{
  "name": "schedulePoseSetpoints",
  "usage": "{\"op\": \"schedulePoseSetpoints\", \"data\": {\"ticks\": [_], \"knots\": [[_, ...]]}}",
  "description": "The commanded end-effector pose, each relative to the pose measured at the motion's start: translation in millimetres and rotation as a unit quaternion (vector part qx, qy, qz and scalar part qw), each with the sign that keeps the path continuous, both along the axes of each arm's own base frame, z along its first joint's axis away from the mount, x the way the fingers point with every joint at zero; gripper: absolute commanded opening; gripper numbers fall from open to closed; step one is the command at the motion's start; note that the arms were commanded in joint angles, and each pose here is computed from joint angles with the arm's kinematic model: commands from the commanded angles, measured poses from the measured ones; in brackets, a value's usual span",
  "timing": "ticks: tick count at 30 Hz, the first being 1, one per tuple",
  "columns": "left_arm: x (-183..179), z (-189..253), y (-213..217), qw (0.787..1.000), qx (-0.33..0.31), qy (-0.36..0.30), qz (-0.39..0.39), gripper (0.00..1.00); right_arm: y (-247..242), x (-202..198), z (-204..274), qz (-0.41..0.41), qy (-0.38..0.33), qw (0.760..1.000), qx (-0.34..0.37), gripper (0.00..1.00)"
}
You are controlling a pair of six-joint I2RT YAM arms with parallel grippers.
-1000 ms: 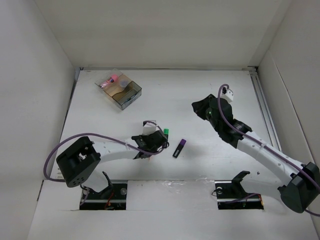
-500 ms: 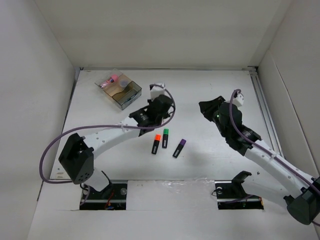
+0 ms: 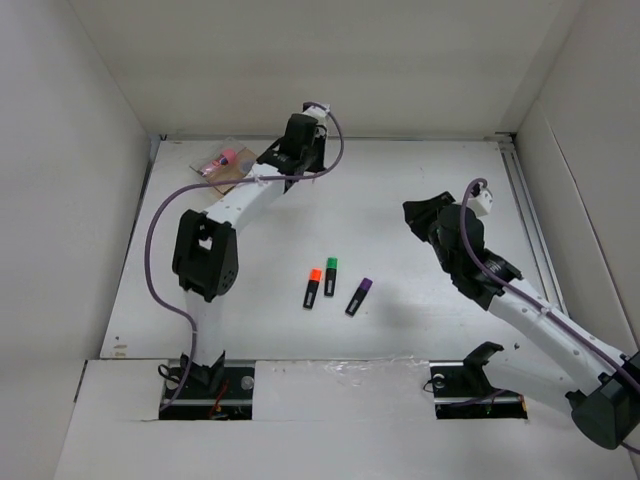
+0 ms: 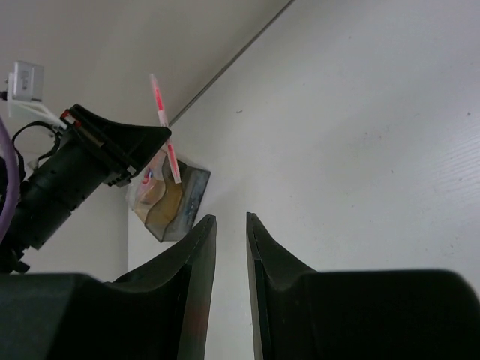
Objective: Sort the stationery into containers
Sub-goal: Place the pen in the storage box.
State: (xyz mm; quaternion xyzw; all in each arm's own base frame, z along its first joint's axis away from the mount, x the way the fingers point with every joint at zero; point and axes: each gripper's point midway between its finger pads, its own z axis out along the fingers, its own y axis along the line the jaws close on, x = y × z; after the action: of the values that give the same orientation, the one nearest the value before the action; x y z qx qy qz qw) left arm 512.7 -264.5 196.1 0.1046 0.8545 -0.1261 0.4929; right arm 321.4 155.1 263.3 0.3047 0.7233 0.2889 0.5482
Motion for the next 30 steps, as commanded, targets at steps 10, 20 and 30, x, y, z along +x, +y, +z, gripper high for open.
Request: {"op": "schedulePoseSetpoints", "data": {"ticks": [10, 20, 30], "knots": [[3, 9, 148, 0.999, 0.043, 0.016, 0.017, 0.0, -3, 3, 8, -0.008, -0.017, 1.0, 0.022, 0.29], [-1, -24, 189, 0.99, 0.116, 0.027, 0.071, 0.0, -3, 2, 2, -0.008, -0.012, 1.0, 0.019, 0.29], [-2, -35, 193, 0.988, 0.133, 0.026, 0.07, 0.0, 0, 2, 6, 0.002, -0.015, 1.0, 0.019, 0.29]]}}
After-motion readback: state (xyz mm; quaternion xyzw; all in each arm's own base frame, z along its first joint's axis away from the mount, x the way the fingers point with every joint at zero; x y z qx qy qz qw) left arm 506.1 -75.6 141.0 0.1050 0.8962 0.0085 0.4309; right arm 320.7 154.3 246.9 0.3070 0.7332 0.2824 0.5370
